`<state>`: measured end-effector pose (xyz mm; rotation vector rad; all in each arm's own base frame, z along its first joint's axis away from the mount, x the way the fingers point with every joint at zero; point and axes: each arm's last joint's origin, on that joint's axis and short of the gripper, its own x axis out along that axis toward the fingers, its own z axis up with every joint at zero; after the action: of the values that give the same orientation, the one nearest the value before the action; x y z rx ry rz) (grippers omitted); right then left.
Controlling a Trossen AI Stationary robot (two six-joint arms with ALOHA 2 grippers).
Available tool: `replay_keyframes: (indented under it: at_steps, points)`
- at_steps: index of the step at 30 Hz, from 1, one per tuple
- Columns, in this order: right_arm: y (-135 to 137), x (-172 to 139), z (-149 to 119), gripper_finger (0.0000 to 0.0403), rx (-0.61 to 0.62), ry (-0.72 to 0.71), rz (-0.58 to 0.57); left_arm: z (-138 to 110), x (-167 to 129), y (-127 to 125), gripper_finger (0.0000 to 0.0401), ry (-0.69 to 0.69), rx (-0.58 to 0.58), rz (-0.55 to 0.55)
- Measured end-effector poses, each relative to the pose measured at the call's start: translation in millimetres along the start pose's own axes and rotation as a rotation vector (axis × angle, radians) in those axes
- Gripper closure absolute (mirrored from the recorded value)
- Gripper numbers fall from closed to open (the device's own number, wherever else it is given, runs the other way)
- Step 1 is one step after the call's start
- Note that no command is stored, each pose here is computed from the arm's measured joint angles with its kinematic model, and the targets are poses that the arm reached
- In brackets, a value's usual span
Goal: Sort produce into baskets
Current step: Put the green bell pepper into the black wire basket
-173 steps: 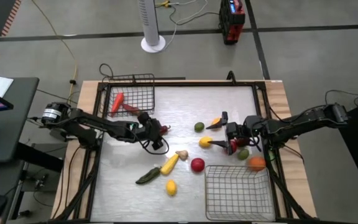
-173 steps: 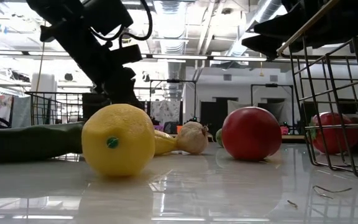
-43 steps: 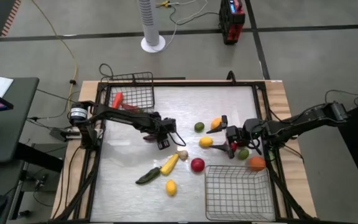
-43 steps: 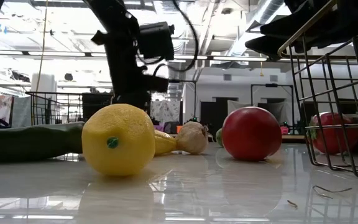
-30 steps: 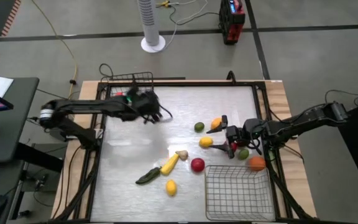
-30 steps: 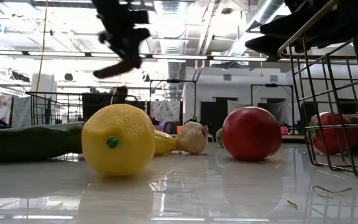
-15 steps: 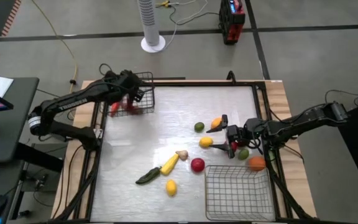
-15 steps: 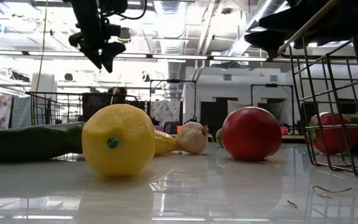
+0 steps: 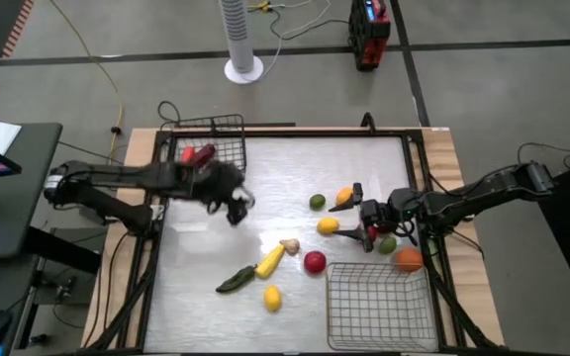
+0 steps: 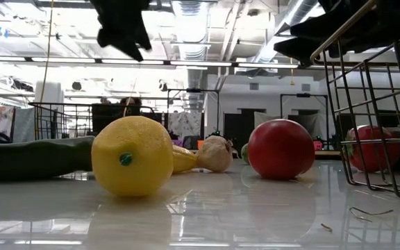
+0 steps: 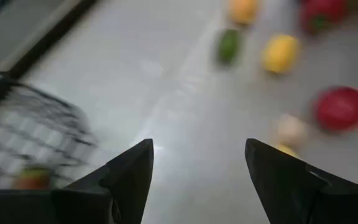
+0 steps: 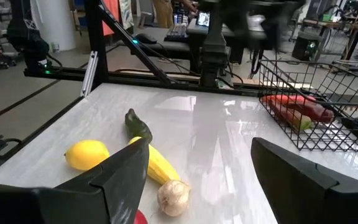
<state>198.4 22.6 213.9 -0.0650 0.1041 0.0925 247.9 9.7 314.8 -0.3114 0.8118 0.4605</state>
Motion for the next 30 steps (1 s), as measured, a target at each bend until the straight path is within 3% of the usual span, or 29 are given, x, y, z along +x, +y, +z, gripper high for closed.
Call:
replay_keyframes:
  at_steps: [7,12,17,22,30]
  points:
    - [4,0,-9,0.0092,-0.017,-0.104,0.011,-24,-15,-43,0.0161,0.023,-0.021,-0.125]
    - [1,10,-22,0.0092,0.015,-0.047,-0.003,-40,-11,-73,0.0161,0.15,-0.148,-0.256]
    - [-2,18,-26,0.0092,0.021,-0.034,-0.016,-72,2,-122,0.0161,0.223,-0.117,-0.325]
    - [-4,22,-27,0.0092,0.034,-0.02,-0.026,-105,28,-148,0.0161,0.327,-0.121,-0.24]
    - [3,21,-26,0.0092,0.057,-0.024,0.005,-132,56,-153,0.0161,0.363,-0.112,-0.041]
